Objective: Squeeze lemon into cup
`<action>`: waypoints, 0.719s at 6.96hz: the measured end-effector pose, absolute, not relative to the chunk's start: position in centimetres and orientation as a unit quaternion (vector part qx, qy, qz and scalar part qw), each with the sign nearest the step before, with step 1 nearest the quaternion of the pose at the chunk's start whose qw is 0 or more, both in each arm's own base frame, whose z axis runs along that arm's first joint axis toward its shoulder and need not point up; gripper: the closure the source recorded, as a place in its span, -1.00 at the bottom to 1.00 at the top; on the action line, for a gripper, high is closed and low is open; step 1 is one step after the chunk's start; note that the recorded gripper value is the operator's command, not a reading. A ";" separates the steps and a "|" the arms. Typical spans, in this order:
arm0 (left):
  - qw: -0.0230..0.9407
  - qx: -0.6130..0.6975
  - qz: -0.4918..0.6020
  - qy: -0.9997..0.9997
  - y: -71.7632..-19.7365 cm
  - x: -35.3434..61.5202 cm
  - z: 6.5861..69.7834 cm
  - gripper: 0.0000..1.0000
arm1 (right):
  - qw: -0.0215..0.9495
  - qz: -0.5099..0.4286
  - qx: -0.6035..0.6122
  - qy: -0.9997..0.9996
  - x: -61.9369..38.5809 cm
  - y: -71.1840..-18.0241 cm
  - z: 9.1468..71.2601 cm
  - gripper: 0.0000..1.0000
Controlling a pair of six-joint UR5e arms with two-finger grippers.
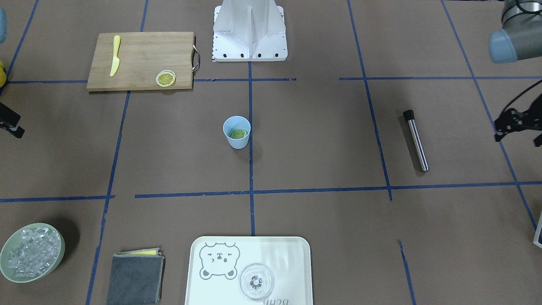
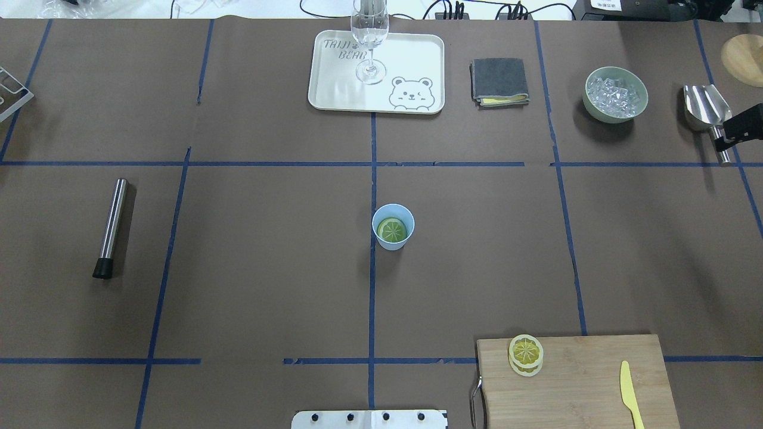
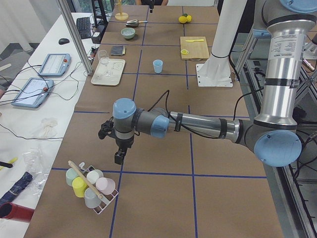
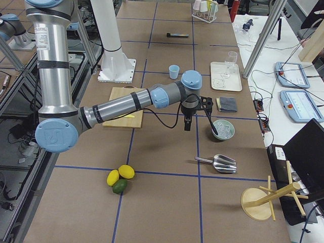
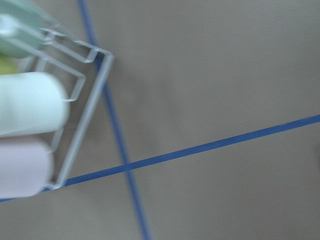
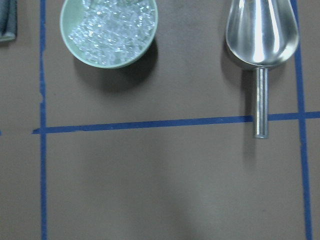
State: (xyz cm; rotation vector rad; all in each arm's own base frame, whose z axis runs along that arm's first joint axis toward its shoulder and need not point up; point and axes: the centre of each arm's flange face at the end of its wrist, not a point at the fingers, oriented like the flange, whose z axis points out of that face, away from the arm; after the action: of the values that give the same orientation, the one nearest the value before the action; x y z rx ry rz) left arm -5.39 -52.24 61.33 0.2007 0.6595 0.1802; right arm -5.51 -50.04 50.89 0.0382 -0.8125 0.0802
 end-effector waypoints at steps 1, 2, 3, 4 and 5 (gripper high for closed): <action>0.930 0.075 0.076 0.351 -51.4 -7.0 62.4 -1.00 | 0.920 0.025 0.016 -0.391 -3.0 -49.7 54.4 -1.00; 0.921 0.053 0.057 0.382 -50.6 -7.3 62.1 -1.00 | 0.919 0.012 0.013 -0.393 -1.2 -49.3 57.0 -1.00; 0.916 0.039 0.028 0.398 -49.9 -7.1 61.1 -1.00 | 0.918 0.006 0.012 -0.395 -0.4 -49.2 58.1 -1.00; 0.914 0.031 0.006 0.404 -49.7 -6.7 60.3 -1.00 | 0.918 0.004 0.013 -0.397 -0.1 -49.2 58.3 -1.00; 0.914 0.031 -0.001 0.404 -49.8 -6.5 60.1 -1.00 | 0.917 0.004 0.014 -0.398 0.0 -49.3 58.3 -1.00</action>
State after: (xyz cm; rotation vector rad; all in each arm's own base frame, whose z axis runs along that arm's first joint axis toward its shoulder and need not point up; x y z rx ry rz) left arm -6.48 -49.77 60.05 0.0644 0.8329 -0.0023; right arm -0.02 -49.28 58.31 0.0284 -0.8182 0.0084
